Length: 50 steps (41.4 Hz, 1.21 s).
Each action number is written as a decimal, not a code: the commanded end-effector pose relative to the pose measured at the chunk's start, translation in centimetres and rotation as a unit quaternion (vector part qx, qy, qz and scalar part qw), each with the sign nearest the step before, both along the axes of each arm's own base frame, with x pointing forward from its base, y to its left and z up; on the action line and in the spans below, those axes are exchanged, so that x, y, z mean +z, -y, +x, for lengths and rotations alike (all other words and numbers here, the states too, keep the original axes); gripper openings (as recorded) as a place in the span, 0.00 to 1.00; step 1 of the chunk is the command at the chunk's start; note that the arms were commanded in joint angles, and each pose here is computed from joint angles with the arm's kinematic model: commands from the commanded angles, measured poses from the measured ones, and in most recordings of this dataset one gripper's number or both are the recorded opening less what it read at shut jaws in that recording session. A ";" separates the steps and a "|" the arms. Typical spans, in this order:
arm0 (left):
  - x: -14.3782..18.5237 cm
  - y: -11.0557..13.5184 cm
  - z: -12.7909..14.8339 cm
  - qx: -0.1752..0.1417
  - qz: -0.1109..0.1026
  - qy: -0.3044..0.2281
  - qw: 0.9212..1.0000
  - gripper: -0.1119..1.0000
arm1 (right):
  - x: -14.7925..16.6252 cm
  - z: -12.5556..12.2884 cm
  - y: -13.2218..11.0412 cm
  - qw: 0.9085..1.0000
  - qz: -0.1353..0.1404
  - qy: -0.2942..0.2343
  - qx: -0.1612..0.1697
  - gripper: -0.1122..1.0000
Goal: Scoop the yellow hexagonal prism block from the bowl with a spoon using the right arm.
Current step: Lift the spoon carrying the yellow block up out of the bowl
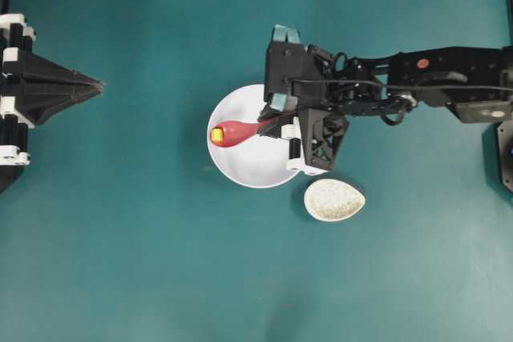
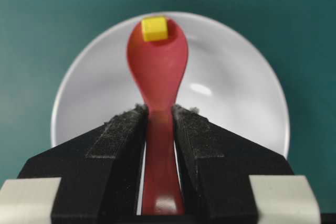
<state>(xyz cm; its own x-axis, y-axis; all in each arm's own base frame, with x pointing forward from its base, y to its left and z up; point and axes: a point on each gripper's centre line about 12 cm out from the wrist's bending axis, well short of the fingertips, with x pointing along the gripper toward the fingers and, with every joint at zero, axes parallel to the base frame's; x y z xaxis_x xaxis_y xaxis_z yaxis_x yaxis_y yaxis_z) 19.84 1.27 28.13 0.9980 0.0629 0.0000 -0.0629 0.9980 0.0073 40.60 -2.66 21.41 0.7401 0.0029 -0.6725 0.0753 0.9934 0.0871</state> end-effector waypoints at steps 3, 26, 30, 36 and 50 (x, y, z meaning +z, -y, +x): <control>0.9 -0.1 0.2 0.001 0.002 0.013 1.000 0.10 | 3.6 -0.3 -0.1 0.998 -0.006 0.057 -0.002 0.31; 1.0 -0.1 0.2 0.001 0.001 0.015 1.000 0.10 | 8.7 -6.7 0.3 0.971 -0.020 0.233 -0.044 0.31; 1.0 -0.1 0.2 0.001 0.001 0.015 1.000 0.10 | 9.2 -7.8 0.2 0.968 -0.020 0.248 -0.046 0.31; 1.0 -0.1 0.2 0.001 0.000 0.016 1.000 0.10 | 9.5 -8.7 0.2 0.966 -0.022 0.255 -0.045 0.31; 1.1 -0.1 0.2 0.001 0.000 0.017 1.000 0.10 | 9.5 -8.8 0.2 0.966 -0.024 0.254 -0.044 0.31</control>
